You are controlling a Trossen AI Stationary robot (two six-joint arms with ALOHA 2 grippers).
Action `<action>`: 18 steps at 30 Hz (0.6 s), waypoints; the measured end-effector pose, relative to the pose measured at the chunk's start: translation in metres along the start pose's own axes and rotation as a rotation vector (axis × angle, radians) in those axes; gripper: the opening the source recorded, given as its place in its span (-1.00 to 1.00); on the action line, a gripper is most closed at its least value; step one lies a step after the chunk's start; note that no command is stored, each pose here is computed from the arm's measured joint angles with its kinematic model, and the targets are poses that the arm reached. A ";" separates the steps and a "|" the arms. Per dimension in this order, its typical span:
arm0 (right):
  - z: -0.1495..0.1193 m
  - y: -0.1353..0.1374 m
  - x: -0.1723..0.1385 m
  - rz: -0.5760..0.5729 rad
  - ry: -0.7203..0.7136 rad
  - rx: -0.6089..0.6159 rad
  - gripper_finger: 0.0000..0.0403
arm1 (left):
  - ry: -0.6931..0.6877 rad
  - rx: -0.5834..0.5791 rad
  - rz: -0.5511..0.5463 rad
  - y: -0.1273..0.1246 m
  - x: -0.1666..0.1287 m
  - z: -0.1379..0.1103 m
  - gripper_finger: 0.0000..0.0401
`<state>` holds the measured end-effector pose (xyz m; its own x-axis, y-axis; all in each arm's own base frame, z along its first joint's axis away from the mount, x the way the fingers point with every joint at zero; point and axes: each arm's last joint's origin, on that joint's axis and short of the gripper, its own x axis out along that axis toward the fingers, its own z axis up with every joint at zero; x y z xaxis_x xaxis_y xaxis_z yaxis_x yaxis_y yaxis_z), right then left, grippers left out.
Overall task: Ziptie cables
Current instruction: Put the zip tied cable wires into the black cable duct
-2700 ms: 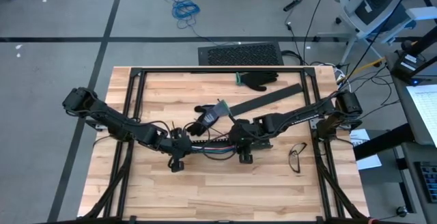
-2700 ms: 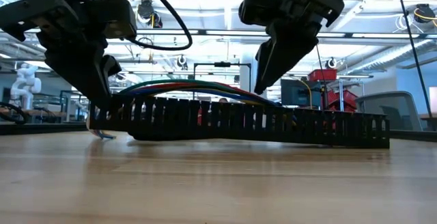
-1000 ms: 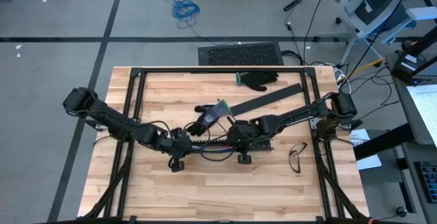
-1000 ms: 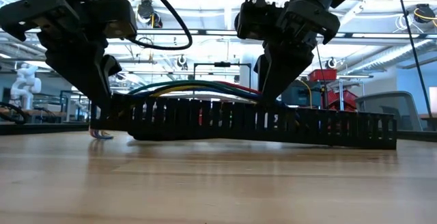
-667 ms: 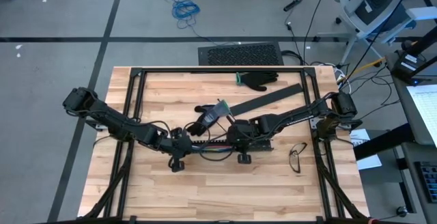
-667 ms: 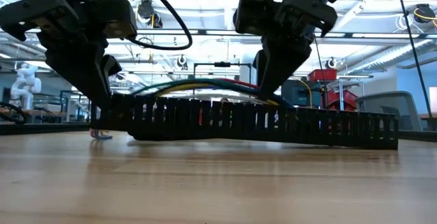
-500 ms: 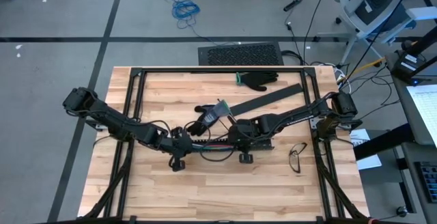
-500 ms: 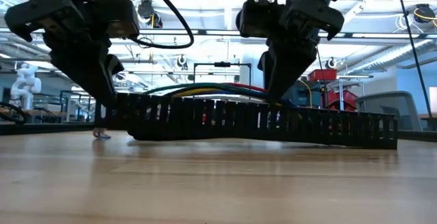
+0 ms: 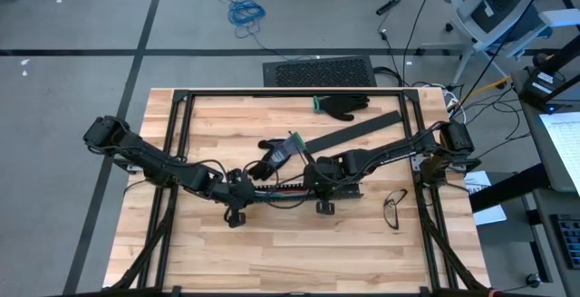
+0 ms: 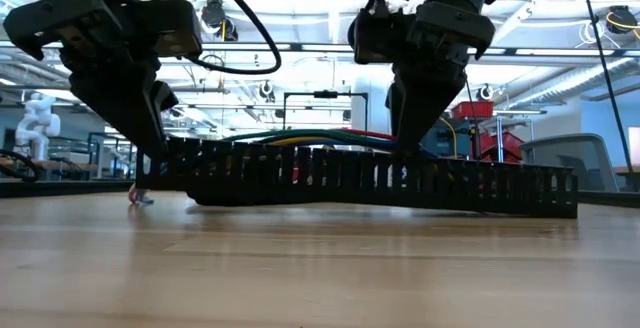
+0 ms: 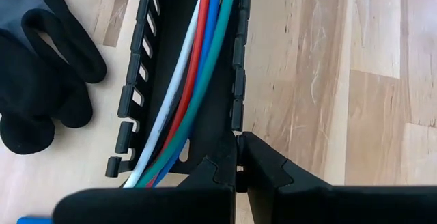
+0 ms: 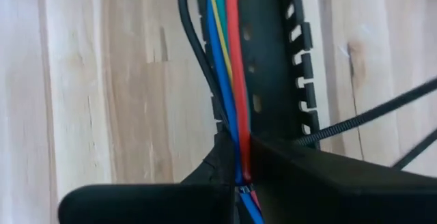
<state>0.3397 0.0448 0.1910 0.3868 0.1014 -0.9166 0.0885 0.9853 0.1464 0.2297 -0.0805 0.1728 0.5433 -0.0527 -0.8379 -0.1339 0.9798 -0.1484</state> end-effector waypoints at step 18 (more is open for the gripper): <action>-0.002 -0.017 -0.004 -0.010 0.049 0.207 -0.90 | 0.000 0.000 -0.005 0.000 0.000 0.000 -0.91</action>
<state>0.3354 0.0276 0.1912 0.3407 0.1031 -0.9345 0.2807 0.9375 0.2058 0.2298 -0.0806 0.1728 0.5438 -0.0576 -0.8372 -0.1311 0.9796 -0.1525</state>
